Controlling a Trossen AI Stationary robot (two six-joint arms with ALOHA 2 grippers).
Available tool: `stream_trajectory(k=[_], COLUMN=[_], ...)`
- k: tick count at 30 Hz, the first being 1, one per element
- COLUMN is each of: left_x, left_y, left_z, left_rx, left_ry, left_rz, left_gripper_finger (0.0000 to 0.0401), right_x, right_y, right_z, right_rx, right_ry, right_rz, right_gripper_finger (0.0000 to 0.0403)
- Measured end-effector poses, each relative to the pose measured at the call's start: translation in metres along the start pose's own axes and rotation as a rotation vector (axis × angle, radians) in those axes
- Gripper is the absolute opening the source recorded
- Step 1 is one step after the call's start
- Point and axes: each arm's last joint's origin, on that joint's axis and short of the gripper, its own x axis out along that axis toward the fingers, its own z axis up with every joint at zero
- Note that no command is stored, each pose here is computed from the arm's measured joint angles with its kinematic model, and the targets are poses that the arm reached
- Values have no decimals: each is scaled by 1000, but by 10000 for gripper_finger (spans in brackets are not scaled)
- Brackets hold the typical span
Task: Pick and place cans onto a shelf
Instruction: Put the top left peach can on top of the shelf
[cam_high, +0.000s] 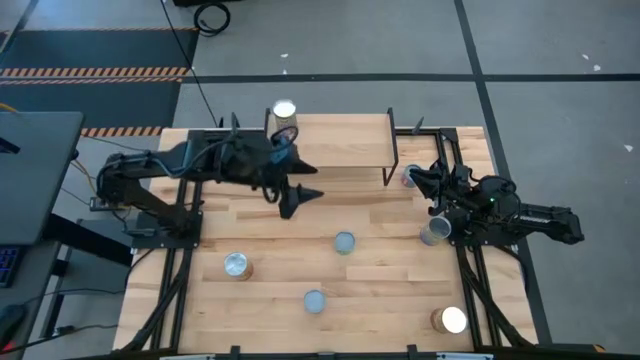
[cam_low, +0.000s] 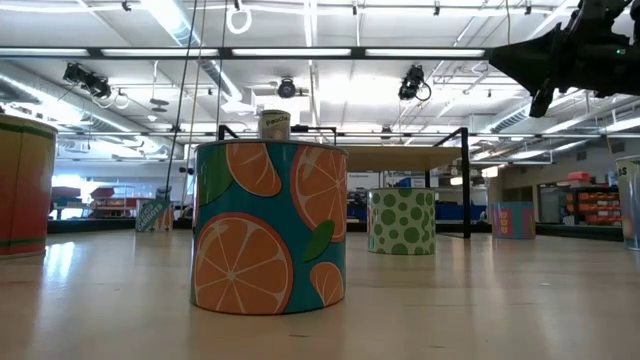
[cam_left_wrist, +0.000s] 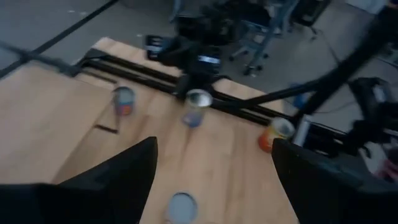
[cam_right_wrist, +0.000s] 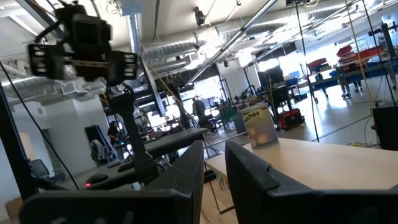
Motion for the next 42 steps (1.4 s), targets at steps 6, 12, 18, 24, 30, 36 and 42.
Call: stream_trajectory(k=[6, 12, 18, 24, 30, 36, 42], left_x=[-4, -12, -44, -92, -117, -126, -130], left_y=[-25, -47, -56, -66, -77, -87, -92], left_z=[-12, -30, -41, -54, -66, -74, -77], left_rx=[-15, 47, 40, 58, 119, 185, 198], left_ry=[40, 89, 125, 157, 194, 211, 214], left_rz=[-45, 8, 53, 2, -68, -128, -150], left_gripper_finger=[310, 295, 295, 295, 295, 295, 295], right_x=[0, 15, 58, 84, 95, 96, 81], right_y=[0, 16, 52, 81, 97, 99, 90], right_z=[9, 30, 66, 75, 50, 21, 18], right_rx=[206, 267, 134, 139, 229, 262, 253], right_ry=[-112, 60, 471, 998, 1288, 1411, 1481], right_rz=[-47, -14, -141, -508, -899, -1106, -1304], right_gripper_finger=[74, 54, 36, 34, 44, 129, 181])
